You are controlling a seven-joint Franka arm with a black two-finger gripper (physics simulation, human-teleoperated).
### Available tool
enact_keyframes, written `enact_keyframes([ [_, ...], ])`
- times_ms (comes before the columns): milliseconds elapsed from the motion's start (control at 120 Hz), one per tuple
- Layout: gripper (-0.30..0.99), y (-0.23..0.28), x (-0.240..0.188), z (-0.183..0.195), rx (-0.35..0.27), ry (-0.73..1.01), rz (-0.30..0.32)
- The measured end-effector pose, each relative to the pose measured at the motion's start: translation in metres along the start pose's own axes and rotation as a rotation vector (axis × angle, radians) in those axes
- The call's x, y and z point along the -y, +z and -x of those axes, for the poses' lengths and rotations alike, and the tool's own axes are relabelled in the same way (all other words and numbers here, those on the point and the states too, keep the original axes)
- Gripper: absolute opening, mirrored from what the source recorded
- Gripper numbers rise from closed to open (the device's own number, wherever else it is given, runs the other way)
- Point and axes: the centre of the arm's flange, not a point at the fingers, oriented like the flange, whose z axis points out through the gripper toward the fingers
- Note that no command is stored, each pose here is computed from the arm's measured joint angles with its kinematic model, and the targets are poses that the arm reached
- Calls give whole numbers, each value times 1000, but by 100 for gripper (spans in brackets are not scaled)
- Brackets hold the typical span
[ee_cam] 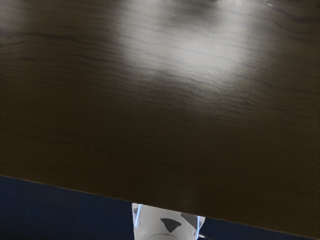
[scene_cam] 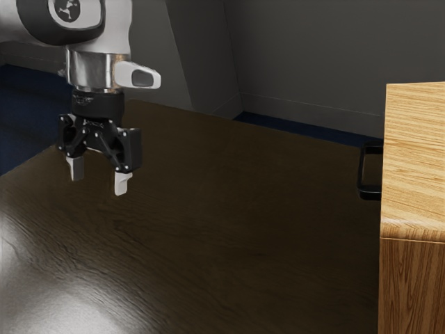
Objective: Pull the drawer handle with one arm to open the drawer
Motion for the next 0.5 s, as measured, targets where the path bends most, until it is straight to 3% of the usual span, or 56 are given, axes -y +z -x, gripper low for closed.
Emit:
enact_keyframes([
  [92, 69, -6, 13, -20, -142, -47, 31],
  [225, 69, -12, 31, -30, -284, -99, 67],
  [358, 69, -20, 47, -38, -366, -155, 87],
  [500, 69, -25, 60, -41, -409, -199, 107],
])
